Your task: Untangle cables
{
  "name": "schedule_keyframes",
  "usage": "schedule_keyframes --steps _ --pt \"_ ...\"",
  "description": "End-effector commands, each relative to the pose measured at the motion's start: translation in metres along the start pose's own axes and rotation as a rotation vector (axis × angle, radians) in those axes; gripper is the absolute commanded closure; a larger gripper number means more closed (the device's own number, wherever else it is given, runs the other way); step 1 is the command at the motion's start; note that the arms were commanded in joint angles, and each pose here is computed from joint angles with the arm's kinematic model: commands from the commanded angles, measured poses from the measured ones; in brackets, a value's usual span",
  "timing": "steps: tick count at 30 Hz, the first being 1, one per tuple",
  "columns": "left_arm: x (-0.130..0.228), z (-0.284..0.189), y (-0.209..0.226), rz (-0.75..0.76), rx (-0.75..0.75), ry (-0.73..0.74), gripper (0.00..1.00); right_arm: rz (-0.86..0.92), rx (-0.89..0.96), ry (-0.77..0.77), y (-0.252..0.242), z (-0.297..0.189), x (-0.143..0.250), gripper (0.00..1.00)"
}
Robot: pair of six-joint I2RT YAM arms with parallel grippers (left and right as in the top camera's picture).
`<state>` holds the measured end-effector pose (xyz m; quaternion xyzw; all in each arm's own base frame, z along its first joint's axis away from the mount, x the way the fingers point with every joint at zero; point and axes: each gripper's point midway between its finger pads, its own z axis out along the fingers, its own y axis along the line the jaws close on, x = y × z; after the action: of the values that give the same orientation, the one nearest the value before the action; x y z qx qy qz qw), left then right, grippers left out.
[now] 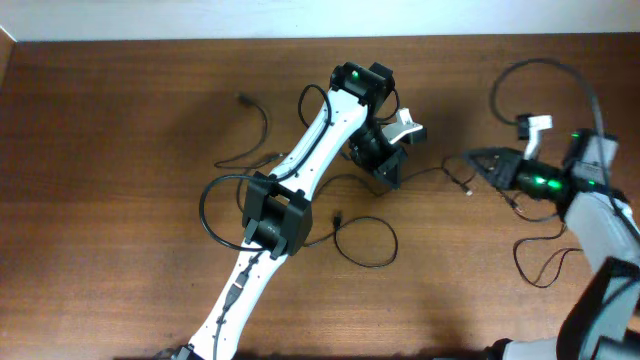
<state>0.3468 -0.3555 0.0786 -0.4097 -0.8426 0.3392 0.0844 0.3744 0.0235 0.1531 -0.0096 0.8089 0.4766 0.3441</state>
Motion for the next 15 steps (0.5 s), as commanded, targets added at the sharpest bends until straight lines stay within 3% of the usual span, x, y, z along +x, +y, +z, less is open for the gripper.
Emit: schedule_keyframes --steps 1,11,13,15 --pt "0.001 0.002 0.002 -0.013 0.016 0.001 1.0 -0.025 -0.219 -0.045 0.043 -0.024 -0.011 0.96" --pt "0.001 0.002 0.002 -0.013 0.013 0.002 1.0 0.04 -0.196 -0.174 0.055 -0.082 -0.028 0.96" --pt "0.001 0.002 0.002 -0.013 0.013 0.002 1.0 0.076 -0.112 -0.157 0.041 -0.077 -0.017 0.96" --pt "0.0 -0.003 0.005 -0.025 0.03 -0.017 1.0 0.109 0.104 -0.09 0.006 -0.074 0.008 0.96"
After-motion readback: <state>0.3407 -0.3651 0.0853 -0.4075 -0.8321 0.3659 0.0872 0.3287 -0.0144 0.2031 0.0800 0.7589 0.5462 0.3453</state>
